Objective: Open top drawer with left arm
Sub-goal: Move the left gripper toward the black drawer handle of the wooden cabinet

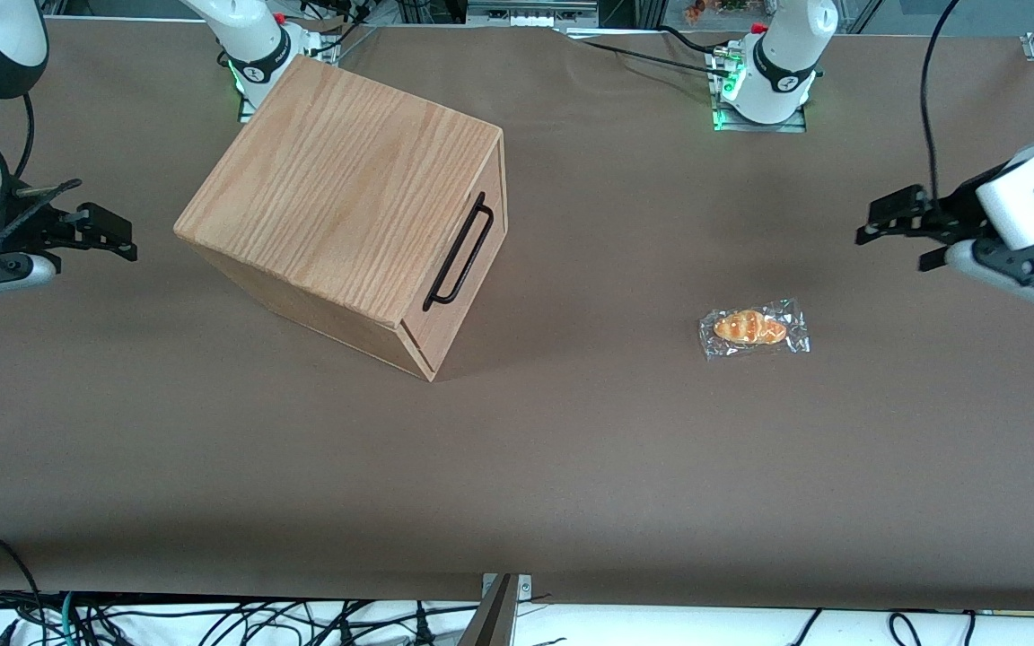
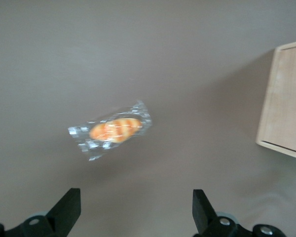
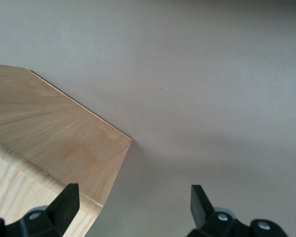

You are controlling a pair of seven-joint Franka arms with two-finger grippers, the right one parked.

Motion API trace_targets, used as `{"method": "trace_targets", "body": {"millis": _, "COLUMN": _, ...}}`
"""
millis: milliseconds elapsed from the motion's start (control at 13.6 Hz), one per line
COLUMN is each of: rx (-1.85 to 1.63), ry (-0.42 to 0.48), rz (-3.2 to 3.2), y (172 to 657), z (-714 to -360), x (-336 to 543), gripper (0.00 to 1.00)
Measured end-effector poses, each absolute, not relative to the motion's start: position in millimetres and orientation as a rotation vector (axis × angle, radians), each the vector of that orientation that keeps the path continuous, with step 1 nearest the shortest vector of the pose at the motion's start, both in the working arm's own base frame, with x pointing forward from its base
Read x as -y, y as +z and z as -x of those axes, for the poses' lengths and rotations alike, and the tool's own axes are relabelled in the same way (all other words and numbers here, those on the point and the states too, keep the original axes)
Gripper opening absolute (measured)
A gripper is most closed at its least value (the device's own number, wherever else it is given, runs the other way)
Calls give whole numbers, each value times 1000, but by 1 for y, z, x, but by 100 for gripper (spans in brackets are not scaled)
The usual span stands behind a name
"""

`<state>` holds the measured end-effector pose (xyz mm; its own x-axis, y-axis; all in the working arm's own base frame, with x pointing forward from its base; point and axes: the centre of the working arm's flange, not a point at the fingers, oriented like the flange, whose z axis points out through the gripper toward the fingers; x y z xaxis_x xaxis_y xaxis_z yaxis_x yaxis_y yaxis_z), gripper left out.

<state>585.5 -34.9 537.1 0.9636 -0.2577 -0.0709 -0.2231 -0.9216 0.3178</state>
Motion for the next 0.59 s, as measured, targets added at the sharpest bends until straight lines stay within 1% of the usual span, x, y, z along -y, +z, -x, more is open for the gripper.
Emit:
{"method": "trace_targets", "body": {"millis": 221, "rx": 333, "ry": -249, "rz": -2633, "y": 494, "z": -598, "x": 76, "gripper": 100}}
{"method": "trace_targets", "body": {"millis": 368, "rx": 381, "ry": -294, "rz": -2569, "y": 477, "z": -599, "x": 121, "gripper": 100}}
{"method": "trace_targets", "body": {"millis": 588, "rx": 461, "ry": -278, "rz": -2557, "y": 465, "z": -587, "x": 224, "gripper": 100}}
